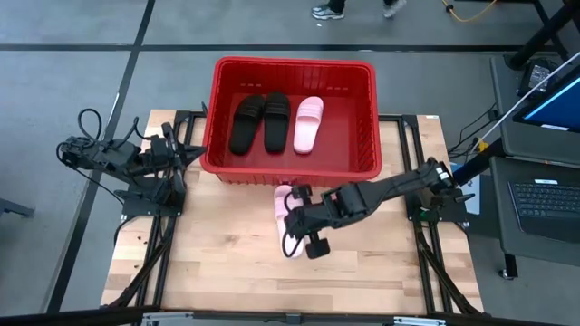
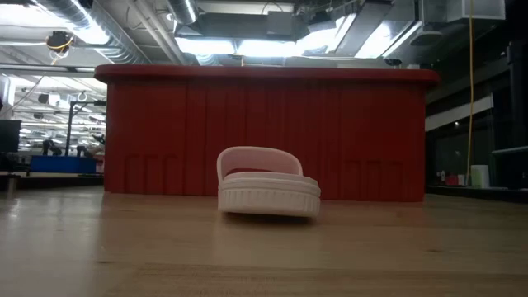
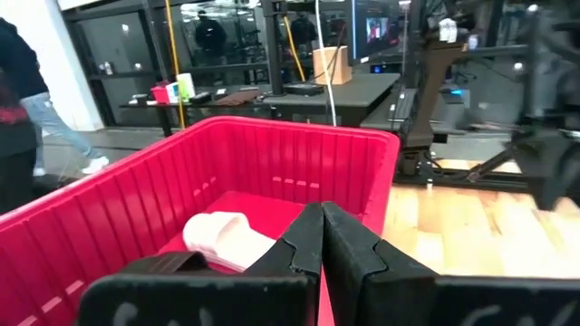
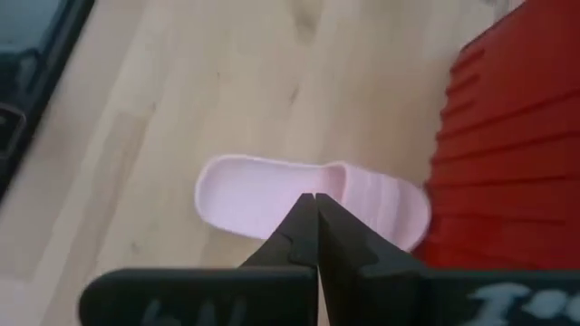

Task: Pick and place slides into bin
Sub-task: Put the pink slipper into the red bin

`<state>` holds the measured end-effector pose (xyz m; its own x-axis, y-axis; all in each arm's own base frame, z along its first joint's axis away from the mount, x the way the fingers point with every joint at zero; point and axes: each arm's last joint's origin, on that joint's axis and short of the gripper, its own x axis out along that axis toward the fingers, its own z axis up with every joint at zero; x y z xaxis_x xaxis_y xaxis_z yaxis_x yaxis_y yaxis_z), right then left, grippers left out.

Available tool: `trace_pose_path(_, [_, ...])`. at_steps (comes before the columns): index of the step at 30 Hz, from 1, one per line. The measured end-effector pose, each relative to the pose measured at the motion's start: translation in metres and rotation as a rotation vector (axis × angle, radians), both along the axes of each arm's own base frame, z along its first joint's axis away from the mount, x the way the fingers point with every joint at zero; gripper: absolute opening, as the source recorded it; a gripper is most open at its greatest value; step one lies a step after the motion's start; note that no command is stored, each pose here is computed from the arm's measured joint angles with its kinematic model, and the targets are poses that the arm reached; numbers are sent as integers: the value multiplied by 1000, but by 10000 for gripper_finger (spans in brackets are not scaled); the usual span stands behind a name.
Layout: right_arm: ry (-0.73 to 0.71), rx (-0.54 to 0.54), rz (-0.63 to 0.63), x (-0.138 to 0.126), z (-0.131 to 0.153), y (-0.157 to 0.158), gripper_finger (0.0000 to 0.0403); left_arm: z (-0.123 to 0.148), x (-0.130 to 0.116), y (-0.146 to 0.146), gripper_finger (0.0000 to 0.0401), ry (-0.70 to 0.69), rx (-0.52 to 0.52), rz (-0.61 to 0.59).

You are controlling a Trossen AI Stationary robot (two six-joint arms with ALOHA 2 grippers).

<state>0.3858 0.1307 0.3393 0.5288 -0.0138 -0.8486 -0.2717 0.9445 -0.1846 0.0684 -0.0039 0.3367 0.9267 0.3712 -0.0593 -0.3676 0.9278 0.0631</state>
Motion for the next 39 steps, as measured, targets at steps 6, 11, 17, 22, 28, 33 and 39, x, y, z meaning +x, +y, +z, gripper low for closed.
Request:
trace_pose_path(6, [32, -32, -158, 1, -36, 0, 6, -1, 0, -1, 2, 29, 59, -25])
trace_pose_path(11, [-33, -71, -217, 10, -81, -6, 17, -1, 0, -1, 2, 34, 65, -53])
trace_pose_path(17, [-47, -21, -294, 9, -114, -10, 32, -1, 1, -4, 2, 28, 42, -162])
trace_pose_path(22, [-54, 5, -303, 6, -114, -1, 56, -1, 1, -5, 2, 28, 41, -170])
trace_pose_path(28, [-76, 20, -299, 6, -119, 2, 98, -1, 1, -5, 2, 28, 40, -195])
trace_pose_path(33, [-92, 9, -323, 7, -129, -4, 132, -1, 2, -5, 2, 29, 40, -197])
trace_pose_path(39, [-130, -15, -340, 9, -140, -15, 158, -1, 1, -5, 2, 28, 40, -197])
